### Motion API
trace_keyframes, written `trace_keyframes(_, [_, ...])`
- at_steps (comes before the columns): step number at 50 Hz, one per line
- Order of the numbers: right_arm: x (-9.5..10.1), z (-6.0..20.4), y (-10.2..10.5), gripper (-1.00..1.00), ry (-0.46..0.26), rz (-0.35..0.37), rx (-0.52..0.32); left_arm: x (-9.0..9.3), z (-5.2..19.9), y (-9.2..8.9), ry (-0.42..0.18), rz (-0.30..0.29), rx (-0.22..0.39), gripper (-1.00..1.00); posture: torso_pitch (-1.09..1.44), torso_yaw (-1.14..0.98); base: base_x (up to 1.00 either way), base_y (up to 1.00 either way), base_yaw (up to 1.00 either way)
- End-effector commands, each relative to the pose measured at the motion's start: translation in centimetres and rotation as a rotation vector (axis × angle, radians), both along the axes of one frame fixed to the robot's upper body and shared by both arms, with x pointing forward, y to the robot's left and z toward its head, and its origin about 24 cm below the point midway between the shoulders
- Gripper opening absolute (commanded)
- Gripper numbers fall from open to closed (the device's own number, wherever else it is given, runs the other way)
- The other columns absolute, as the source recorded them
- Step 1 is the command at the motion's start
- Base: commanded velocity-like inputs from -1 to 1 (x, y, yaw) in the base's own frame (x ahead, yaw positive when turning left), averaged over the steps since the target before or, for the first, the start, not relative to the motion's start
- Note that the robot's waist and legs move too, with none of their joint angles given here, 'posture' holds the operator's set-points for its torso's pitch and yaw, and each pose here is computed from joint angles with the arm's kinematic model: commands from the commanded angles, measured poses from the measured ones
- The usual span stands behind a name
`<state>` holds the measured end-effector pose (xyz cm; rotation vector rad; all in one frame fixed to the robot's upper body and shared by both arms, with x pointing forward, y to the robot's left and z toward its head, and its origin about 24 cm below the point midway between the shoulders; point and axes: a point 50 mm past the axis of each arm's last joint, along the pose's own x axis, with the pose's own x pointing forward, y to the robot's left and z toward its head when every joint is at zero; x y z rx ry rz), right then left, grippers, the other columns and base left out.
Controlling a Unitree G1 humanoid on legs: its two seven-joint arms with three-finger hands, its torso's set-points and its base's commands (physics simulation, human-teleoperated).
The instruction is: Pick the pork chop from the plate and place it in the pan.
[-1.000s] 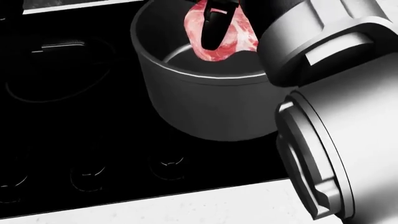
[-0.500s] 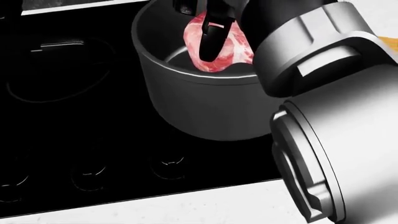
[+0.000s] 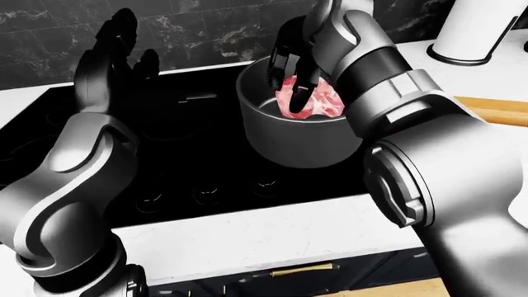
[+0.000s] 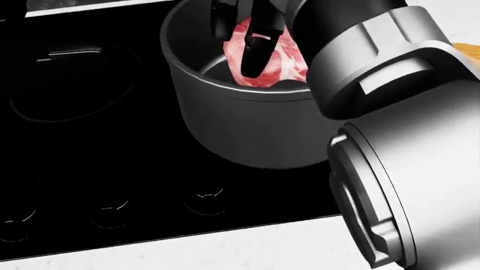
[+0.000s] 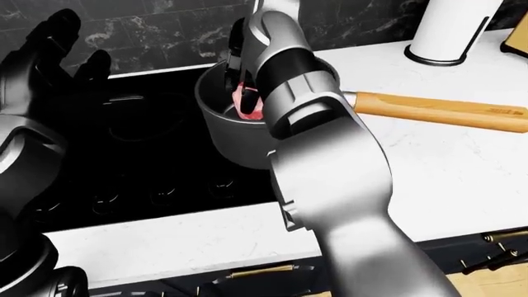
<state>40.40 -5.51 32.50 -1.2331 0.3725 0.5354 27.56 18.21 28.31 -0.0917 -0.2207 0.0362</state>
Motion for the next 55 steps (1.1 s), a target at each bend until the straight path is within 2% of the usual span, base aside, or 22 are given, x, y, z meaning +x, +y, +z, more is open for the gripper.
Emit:
trace_keyframes(1, [-0.7,3.1,0.4,-0.58,-0.11,0.017,0.003,-0.6,1.4,0.2,-0.079,0.009,-0.005,1.0,0.0,0.0,0.0,0.0,0.0])
trace_keyframes(8, [-0.7,3.1,0.4,-0.55,-0.102,0.014,-0.002,-0.6,1.3,0.2,-0.078,0.008,-0.005,1.0,0.0,0.0,0.0,0.0,0.0])
trace_keyframes(10, [-0.7,3.0,0.4,-0.47,-0.1,0.015,-0.002,-0.6,1.3,0.2,-0.078,0.008,-0.005,1.0,0.0,0.0,0.0,0.0,0.0])
trace_keyframes(11, [-0.7,3.0,0.4,-0.34,-0.1,0.015,-0.003,-0.6,1.3,0.2,-0.078,0.008,-0.005,1.0,0.0,0.0,0.0,0.0,0.0])
trace_keyframes(20, [-0.7,2.8,0.3,-0.15,-0.078,0.007,-0.01,-0.6,1.3,0.3,-0.077,0.01,-0.008,1.0,0.0,0.0,0.0,0.0,0.0])
trace_keyframes(26, [-0.7,2.7,0.3,-0.1,-0.076,0.007,-0.012,-0.5,1.3,0.3,-0.077,0.01,-0.009,1.0,0.0,0.0,0.0,0.0,0.0])
trace_keyframes(27, [-0.7,2.7,0.3,0.02,-0.076,0.007,-0.013,-0.6,1.4,0.3,-0.077,0.01,-0.009,1.0,0.0,0.0,0.0,0.0,0.0])
trace_keyframes(28, [-0.7,2.8,0.3,0.44,-0.075,0.007,-0.012,-0.6,1.3,0.3,-0.078,0.01,-0.01,1.0,0.0,0.0,0.0,0.0,0.0])
trace_keyframes(32, [-0.7,2.7,0.4,0.65,-0.077,0.007,-0.01,-0.6,1.3,0.3,-0.077,0.01,-0.009,1.0,0.0,0.0,0.0,0.0,0.0])
trace_keyframes(33, [-0.7,2.7,0.4,0.88,-0.075,0.007,-0.011,-0.6,1.4,0.3,-0.078,0.01,-0.01,1.0,0.0,0.0,0.0,0.0,0.0])
trace_keyframes(41, [-0.7,2.8,0.3,1.0,-0.08,0.006,-0.008,-0.5,1.3,0.3,-0.078,0.009,-0.009,1.0,0.0,0.0,0.0,0.0,0.0])
trace_keyframes(49, [-1.0,4.0,0.2,1.0,-0.111,0.0,0.001,-0.6,1.3,0.2,-0.08,0.006,-0.008,1.0,0.0,0.0,0.0,0.0,0.0])
trace_keyframes(53, [-1.3,5.1,0.1,1.0,-0.14,-0.005,0.029,-0.7,1.5,0.0,-0.081,-0.001,-0.005,1.0,0.0,0.0,0.0,0.0,0.0])
trace_keyframes(55, [-1.6,6.1,0.0,1.0,-0.169,-0.018,0.083,-0.9,1.6,-0.2,-0.08,-0.008,0.004,1.0,0.0,0.0,0.0,0.0,0.0])
